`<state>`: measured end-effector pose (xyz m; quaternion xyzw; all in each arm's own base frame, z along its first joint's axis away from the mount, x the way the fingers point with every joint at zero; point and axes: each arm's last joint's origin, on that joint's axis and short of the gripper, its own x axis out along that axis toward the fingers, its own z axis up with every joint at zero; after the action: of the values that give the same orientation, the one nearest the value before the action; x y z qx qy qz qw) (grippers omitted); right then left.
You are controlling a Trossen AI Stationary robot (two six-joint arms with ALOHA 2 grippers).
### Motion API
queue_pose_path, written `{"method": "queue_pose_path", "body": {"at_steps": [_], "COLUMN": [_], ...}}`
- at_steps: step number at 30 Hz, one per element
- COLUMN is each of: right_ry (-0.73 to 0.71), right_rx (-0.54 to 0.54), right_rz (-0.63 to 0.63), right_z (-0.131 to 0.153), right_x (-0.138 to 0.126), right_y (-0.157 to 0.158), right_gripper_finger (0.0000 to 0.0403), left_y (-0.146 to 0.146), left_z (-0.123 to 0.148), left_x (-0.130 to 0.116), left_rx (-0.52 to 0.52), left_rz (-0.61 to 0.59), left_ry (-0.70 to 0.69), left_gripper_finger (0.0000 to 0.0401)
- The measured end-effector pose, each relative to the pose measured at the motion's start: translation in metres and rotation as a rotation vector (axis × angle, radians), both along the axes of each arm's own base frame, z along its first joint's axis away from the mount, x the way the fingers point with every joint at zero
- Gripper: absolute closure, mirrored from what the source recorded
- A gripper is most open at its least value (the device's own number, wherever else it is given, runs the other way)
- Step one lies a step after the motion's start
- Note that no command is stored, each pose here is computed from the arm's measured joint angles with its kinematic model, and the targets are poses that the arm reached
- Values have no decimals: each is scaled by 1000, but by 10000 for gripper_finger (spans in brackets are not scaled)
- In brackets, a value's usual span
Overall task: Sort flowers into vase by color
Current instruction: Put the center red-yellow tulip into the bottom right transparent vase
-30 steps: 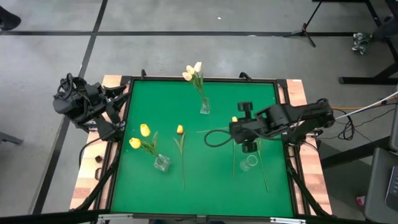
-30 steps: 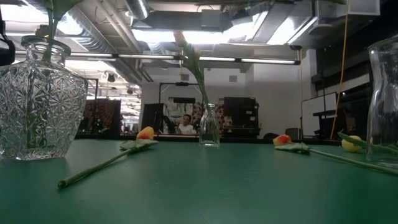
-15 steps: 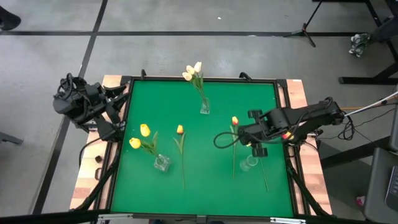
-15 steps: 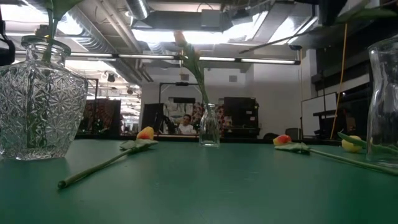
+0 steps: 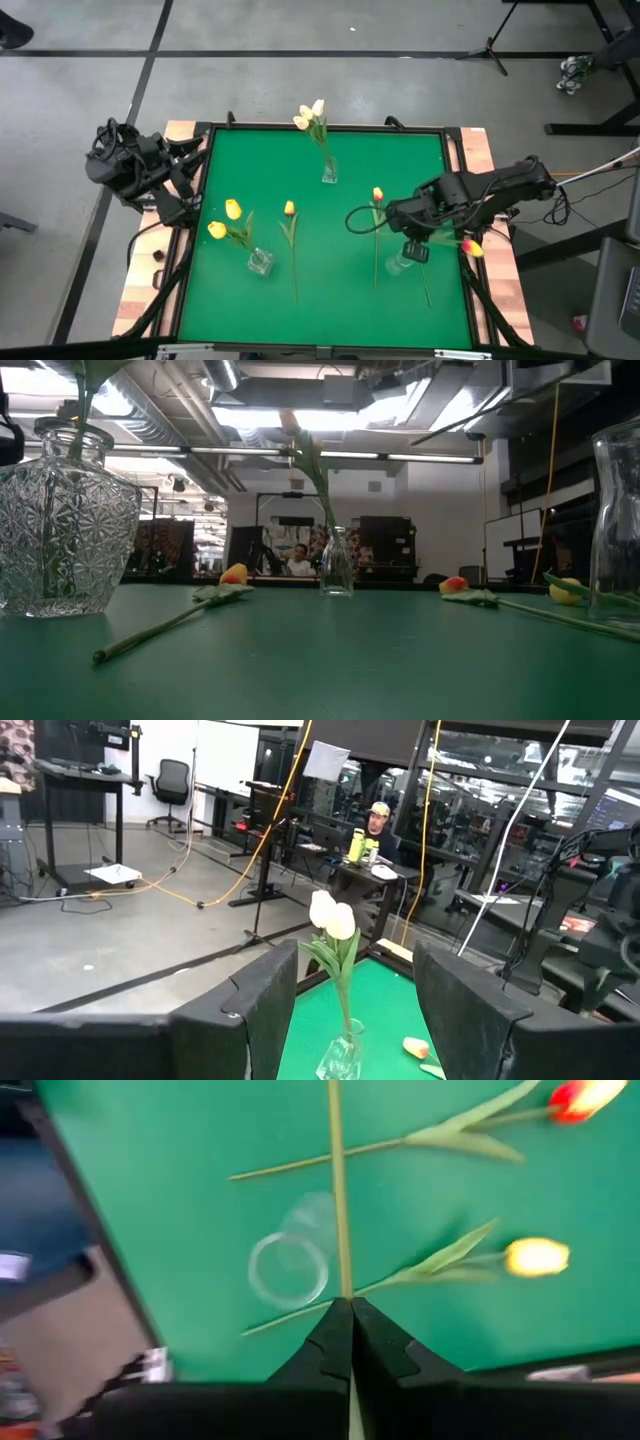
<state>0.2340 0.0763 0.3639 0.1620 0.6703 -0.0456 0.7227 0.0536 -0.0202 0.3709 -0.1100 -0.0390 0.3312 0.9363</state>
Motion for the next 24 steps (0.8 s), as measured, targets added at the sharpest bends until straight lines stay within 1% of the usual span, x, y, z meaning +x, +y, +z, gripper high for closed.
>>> {"method": "queue_pose_path", "body": {"at_steps": [7, 12, 16, 20, 24], "right_ry": [-14, -19, 32, 112, 208], "right_rx": [171, 265, 384, 512, 611], "right_rz": [-169, -305, -399, -466, -584], "right_z": [22, 36, 44, 51, 57], "right_x": [-28, -48, -61, -72, -84], "right_y": [-5, -10, -11, -11, -12], "right_gripper_finger": [403, 403, 403, 403, 403], "left_y": [0, 0, 0, 0, 0], "left_z": [-3, -2, -3, -3, -3], "left_x": [0, 0, 0, 0, 0], "left_rx": [28, 28, 30, 31, 32], "left_rz": [0, 0, 0, 0, 0], "left_ry": [23, 22, 24, 26, 26], "left_gripper_finger": [205, 205, 205, 205, 205]}}
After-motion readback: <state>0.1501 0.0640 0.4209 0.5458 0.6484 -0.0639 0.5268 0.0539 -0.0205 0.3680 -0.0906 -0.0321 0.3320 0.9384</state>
